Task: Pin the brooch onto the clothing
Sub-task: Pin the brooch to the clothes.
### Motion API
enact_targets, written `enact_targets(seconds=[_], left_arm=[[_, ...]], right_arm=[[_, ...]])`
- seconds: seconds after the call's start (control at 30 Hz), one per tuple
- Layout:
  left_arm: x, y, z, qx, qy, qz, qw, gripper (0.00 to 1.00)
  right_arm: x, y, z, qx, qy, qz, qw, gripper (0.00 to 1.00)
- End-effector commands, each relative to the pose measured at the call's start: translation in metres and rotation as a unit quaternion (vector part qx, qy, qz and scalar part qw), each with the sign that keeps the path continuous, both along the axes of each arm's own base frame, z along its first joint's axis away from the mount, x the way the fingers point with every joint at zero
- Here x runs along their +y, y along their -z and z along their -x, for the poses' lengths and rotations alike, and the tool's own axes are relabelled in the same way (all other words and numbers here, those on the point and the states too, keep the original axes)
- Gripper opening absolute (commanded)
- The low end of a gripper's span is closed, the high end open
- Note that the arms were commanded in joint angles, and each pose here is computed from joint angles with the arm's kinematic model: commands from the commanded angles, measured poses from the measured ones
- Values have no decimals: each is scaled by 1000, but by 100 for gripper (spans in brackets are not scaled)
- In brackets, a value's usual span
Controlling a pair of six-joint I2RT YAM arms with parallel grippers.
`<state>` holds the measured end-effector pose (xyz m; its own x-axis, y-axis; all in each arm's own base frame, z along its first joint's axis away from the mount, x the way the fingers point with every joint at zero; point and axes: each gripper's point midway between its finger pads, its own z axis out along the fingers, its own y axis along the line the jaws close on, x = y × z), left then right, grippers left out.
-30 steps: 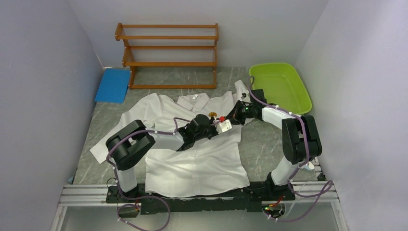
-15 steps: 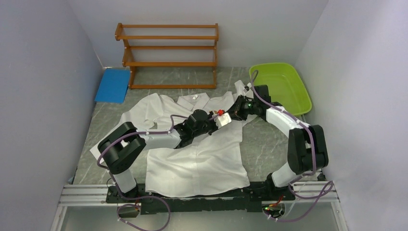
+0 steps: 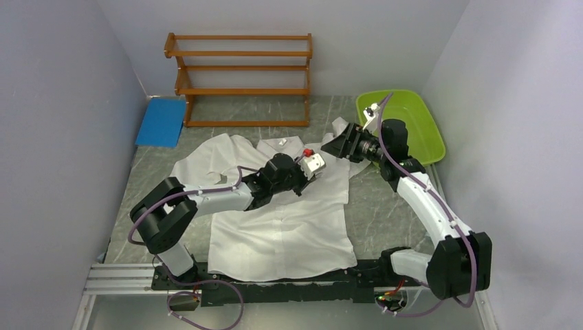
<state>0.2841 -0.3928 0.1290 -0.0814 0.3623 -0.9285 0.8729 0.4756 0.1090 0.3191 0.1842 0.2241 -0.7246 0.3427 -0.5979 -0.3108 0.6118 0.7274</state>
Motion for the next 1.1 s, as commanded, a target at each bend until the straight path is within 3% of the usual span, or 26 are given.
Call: enact_targets(seconds=[0.0,0.1,0.4,0.47,0.7,0.83,0.93,1.07], left_arm=[[-5,-40,14,46,14,86,995,3],[-3,-46,16,74,14,108,991,3],[6,-67,17,128,26,174,976,3],[9,-72,16,134,30,186,973,3],[16,-90,23,146,75,206,965,3],[20,-96,25,161,97,217,958,3],[21,-98,27,164,113,217,956,3],[20,-100,31,163,126,215,955,3]], right_arm=[[-8,-23,-3,-81,10,14,997,72],[-7,-35,2,-116,7,7,993,82],[-18,-62,12,-194,38,2,980,93],[-22,-68,16,-209,47,5,977,100],[-26,-70,28,-273,38,28,961,100],[-19,-62,39,-336,0,29,941,100],[-8,-59,59,-404,-49,12,913,98],[-8,-49,66,-418,-54,4,907,100]])
